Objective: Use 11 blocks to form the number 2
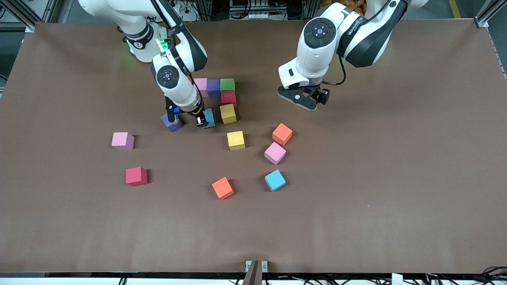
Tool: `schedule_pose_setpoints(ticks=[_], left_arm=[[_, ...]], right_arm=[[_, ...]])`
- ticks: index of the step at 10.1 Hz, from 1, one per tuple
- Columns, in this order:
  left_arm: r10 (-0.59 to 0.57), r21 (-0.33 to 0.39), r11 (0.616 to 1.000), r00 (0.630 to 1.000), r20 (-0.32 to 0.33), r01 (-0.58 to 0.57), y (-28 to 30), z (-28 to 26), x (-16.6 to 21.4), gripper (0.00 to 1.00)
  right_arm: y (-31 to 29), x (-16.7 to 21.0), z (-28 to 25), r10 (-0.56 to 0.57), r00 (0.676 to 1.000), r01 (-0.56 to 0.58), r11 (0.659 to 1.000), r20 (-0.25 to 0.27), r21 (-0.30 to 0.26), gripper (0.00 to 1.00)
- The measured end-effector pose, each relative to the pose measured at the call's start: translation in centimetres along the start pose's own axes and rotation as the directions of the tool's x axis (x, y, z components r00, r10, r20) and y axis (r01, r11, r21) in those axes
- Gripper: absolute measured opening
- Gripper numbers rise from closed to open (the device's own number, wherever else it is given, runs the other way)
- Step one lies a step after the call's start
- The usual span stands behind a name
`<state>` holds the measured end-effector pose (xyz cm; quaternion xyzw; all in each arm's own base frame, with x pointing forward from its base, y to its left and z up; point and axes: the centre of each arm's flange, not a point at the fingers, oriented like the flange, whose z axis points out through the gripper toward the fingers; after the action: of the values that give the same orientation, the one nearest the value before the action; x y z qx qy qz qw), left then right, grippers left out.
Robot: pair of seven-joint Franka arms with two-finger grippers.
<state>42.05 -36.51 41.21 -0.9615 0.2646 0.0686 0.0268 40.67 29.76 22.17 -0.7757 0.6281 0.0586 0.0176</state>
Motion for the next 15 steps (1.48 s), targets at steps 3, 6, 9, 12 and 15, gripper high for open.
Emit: schedule_pose_setpoints(ticks=[3, 6, 9, 12, 15], left_arm=[[0.006, 0.008, 1.000, 0.999, 0.047, -0.006, -0.3, 0.2, -0.4, 1.00], [0.012, -0.007, 1.000, 0.999, 0.043, -0.011, -3.1, 1.5, 0.9, 1.00], [0.011, -0.036, 0.999, 1.000, -0.008, -0.011, -4.0, 5.3, 3.6, 1.00], [-0.006, -0.090, 0.996, 0.993, -0.120, -0.005, -4.0, 10.2, 6.7, 1.00], [-0.099, -0.155, 0.986, 0.971, -0.216, 0.066, -2.2, 14.0, 8.7, 1.00]], right_arm=[[0.9, -1.5, 0.6, 0.005, 1.000, -0.005, 1.000, 0.006, 0.005, 0.55], [1.0, -1.9, 0.7, 0.010, 1.000, -0.010, 1.000, 0.008, 0.011, 0.55], [0.9, -1.8, 0.9, 0.018, 1.000, -0.018, 1.000, 0.010, 0.021, 0.55], [1.1, -1.5, 1.2, 0.024, 1.000, -0.025, 0.999, 0.008, 0.024, 0.55], [1.1, -1.6, 1.2, 0.032, 0.999, -0.033, 0.999, 0.010, 0.032, 0.55]])
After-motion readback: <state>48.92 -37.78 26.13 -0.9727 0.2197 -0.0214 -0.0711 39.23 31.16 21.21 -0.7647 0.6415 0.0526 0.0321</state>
